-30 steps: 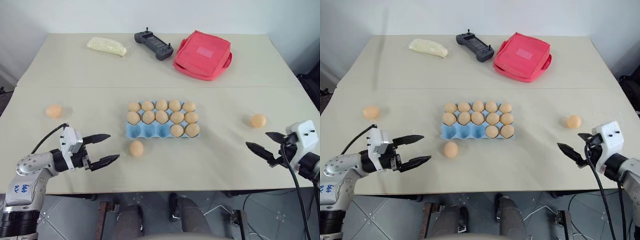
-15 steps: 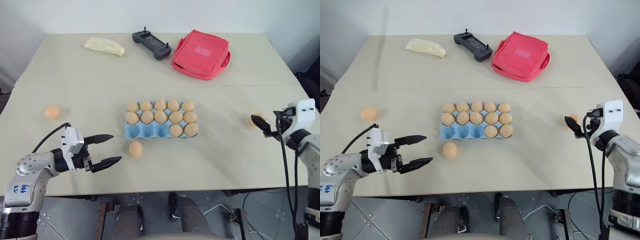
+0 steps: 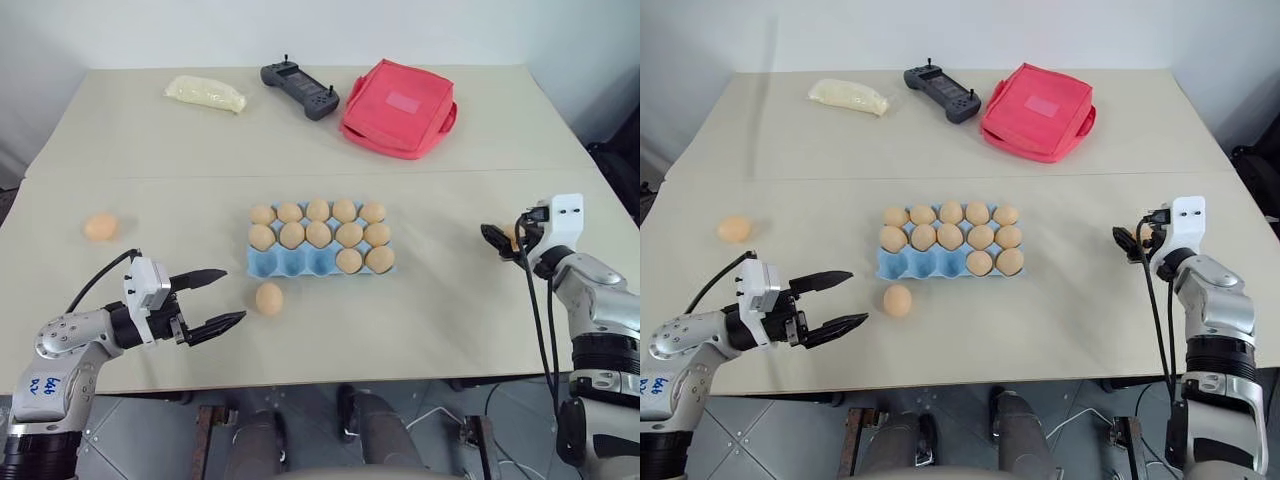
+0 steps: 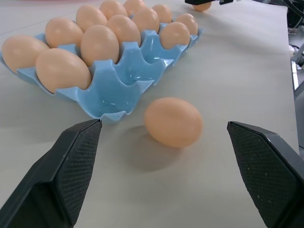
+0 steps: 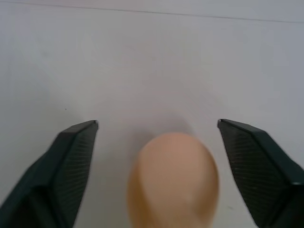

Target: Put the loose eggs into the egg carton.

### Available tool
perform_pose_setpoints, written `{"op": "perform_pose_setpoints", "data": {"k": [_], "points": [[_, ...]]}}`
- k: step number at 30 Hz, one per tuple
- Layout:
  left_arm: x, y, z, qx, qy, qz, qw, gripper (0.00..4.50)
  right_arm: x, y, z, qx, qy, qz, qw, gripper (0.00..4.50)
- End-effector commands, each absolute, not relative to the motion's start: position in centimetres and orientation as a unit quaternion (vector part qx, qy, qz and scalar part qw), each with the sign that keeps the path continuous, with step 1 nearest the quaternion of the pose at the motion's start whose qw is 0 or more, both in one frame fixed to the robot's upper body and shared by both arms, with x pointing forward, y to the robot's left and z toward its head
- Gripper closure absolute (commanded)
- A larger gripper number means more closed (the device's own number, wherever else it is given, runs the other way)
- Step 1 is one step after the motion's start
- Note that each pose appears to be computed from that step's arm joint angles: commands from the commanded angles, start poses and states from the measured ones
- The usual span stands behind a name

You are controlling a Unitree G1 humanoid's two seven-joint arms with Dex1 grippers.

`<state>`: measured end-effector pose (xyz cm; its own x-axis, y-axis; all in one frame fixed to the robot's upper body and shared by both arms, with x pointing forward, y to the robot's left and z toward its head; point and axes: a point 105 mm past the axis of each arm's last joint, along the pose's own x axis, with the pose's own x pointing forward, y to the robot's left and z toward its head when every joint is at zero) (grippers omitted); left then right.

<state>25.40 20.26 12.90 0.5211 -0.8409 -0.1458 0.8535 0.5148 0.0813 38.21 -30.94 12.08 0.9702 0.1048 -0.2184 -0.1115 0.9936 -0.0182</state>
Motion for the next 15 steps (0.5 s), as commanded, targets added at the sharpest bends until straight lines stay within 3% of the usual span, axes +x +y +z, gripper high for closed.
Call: {"op": "perform_pose_setpoints", "data": {"k": [1, 5, 10, 15], "points": [[25.1, 20.0, 14.0, 0.08, 0.019, -0.488, 0.869, 0.0, 38.6, -31.0, 13.4, -0.023, 0.085, 0.055, 0.995, 1.68], [25.1, 20.1, 14.0, 0.08, 0.019, -0.486, 0.87, 0.0, 38.6, -31.1, 13.5, -0.031, 0.084, 0.055, 0.994, 2.83], [25.2, 20.2, 14.0, 0.081, 0.019, -0.484, 0.871, 0.0, 38.4, -28.7, 16.8, -0.049, 0.04, 0.097, 0.993, 2.87], [25.4, 20.2, 14.0, 0.082, 0.018, -0.484, 0.871, 0.0, 37.2, -21.9, 20.3, -0.054, 0.003, 0.215, 0.975, 2.88]]}}
